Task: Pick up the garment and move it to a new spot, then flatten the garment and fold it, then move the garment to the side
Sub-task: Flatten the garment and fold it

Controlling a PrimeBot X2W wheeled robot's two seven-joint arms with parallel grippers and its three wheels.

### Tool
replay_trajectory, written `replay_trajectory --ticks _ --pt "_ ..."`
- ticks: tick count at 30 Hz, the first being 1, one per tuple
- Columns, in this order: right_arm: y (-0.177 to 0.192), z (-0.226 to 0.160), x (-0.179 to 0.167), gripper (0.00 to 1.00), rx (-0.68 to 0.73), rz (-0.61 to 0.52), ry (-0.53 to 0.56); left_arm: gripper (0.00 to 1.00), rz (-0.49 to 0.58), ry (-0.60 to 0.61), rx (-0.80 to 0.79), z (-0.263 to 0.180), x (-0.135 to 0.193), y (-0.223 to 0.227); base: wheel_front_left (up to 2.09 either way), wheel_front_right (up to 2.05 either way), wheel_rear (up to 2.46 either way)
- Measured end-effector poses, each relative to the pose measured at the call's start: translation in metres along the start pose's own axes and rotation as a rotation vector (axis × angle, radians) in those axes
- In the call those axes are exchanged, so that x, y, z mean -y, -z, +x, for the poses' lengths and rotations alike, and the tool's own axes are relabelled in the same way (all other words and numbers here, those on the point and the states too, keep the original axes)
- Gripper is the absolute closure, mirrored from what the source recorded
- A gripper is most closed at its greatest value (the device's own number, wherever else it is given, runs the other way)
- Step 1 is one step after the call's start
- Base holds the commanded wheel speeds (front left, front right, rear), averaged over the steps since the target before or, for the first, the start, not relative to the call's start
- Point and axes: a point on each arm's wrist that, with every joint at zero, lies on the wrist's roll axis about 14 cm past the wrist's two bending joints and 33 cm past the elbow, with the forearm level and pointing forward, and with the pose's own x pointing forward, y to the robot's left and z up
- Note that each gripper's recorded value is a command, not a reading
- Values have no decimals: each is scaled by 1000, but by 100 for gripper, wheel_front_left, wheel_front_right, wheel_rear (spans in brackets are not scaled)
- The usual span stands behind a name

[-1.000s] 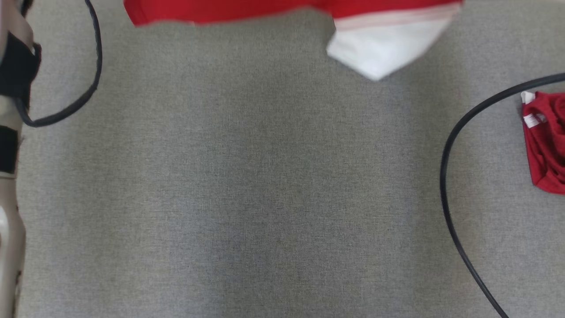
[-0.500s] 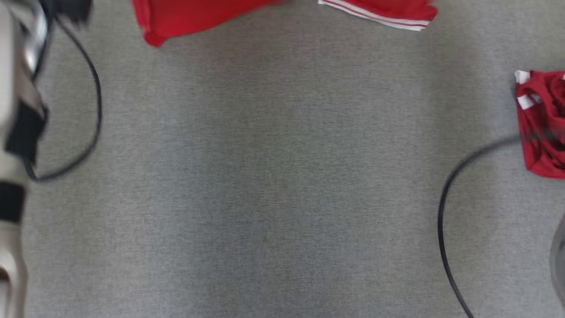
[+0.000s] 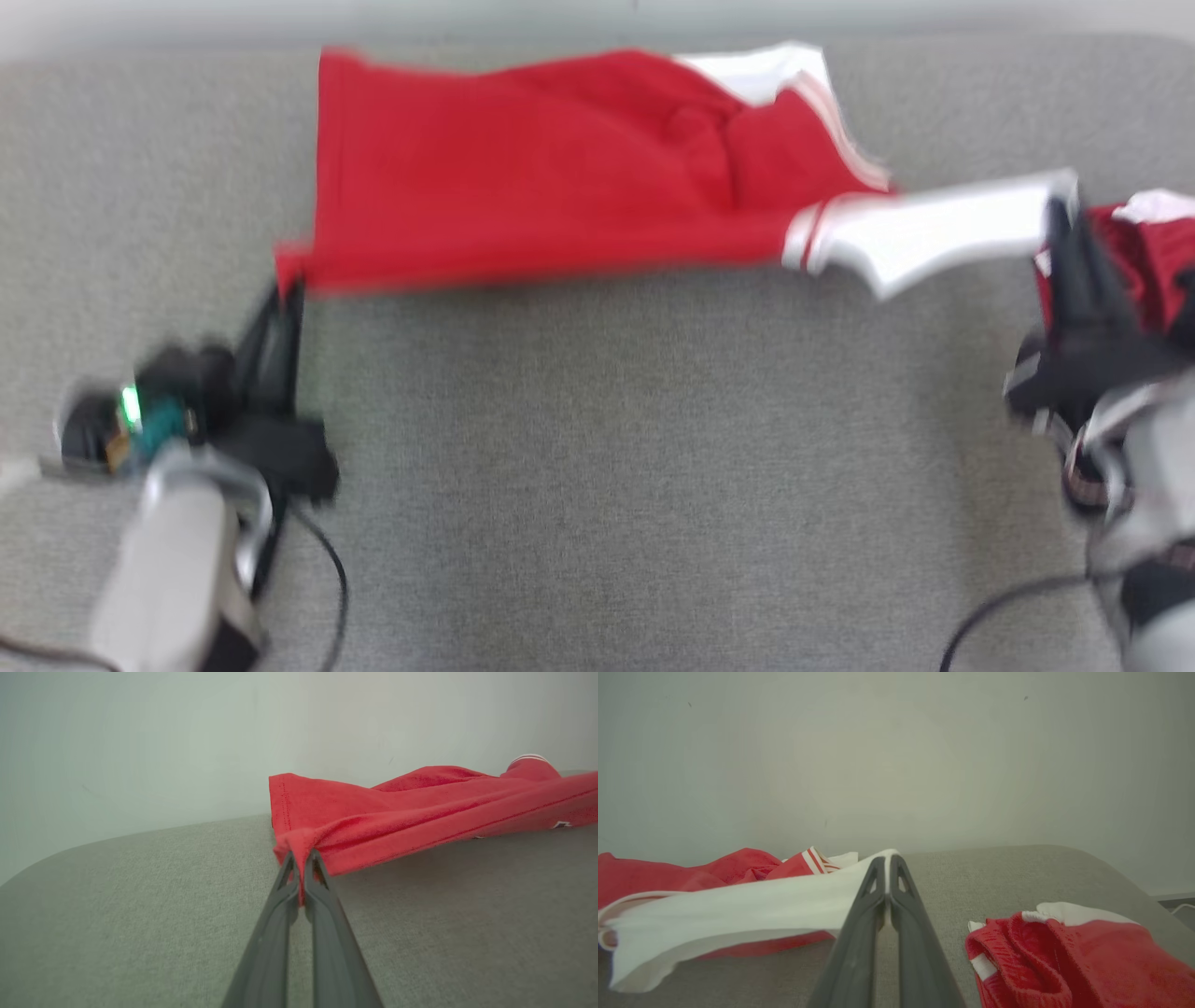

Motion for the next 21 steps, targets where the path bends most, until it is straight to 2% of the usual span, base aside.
replay_trajectory --ticks 6,13,21 --pt "43 -62 -9 100 -131 88 15 100 -94 -47 -103 -53 13 29 0 0 0" --pt "78 -131 -28 100 -251 165 13 100 -108 -60 -198 -105 24 49 0 0 0" --pt "84 -187 -24 100 -281 191 51 100 -112 -83 -250 -153 32 57 0 0 0"
